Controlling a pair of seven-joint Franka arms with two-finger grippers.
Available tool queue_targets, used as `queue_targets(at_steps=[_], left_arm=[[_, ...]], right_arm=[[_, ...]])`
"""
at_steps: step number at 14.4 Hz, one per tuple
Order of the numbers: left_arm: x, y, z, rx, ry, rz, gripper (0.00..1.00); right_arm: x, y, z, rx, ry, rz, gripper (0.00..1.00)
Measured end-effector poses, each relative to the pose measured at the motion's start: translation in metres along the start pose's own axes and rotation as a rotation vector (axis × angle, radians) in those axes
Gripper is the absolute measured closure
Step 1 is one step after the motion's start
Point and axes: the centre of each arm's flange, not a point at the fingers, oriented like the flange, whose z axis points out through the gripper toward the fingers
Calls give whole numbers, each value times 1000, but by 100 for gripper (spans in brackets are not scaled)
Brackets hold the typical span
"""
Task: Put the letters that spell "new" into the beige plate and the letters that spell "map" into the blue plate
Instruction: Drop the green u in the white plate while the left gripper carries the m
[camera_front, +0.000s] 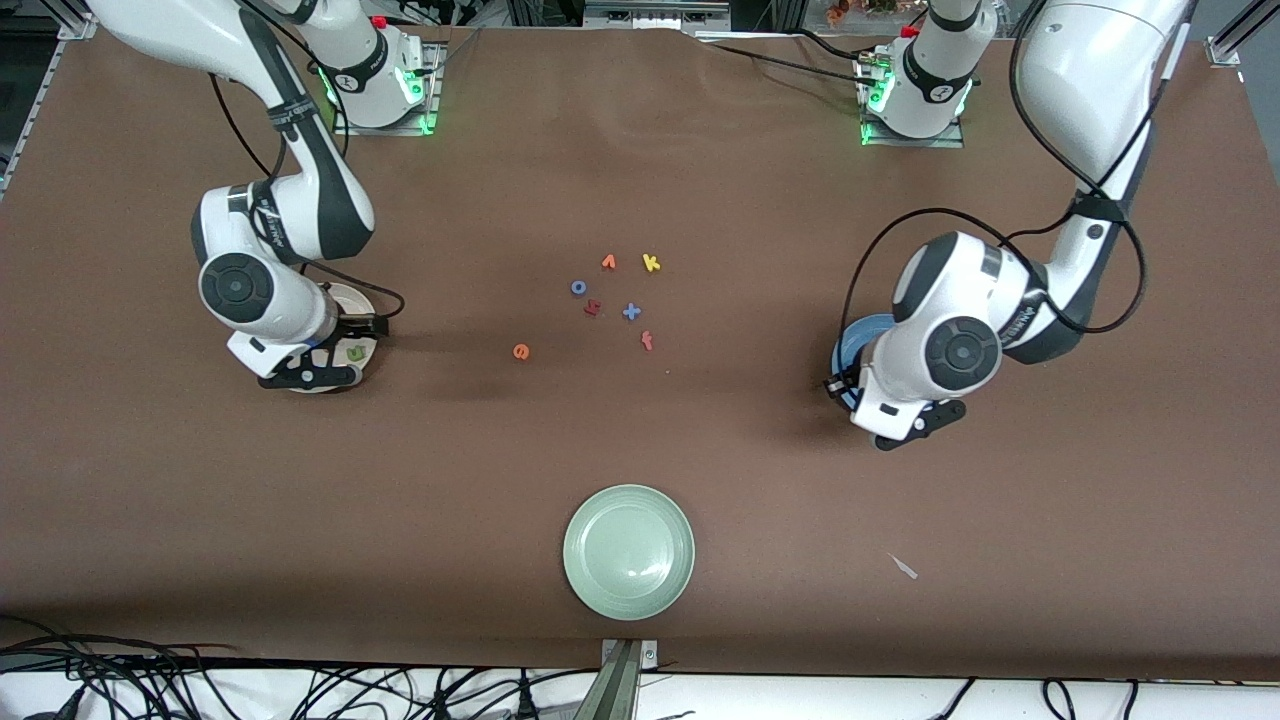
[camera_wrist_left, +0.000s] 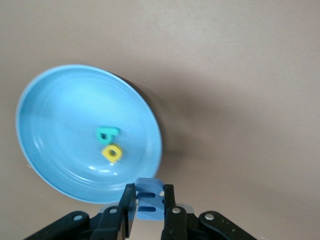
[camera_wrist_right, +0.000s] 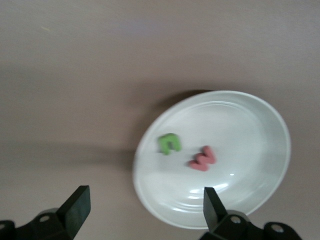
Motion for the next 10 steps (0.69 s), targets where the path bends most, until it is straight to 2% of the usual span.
queue_targets(at_steps=[4, 8, 10], left_arm=[[26, -35, -5, 16, 1, 59, 74], [50, -73, -9, 41, 9, 111, 74], [56, -89, -2, 53, -24, 152, 74]], right_arm=[[-5, -71, -4, 58, 8, 50, 0], [4, -144, 6, 84, 54, 104, 0], [9, -180, 20, 104, 79, 136, 0]])
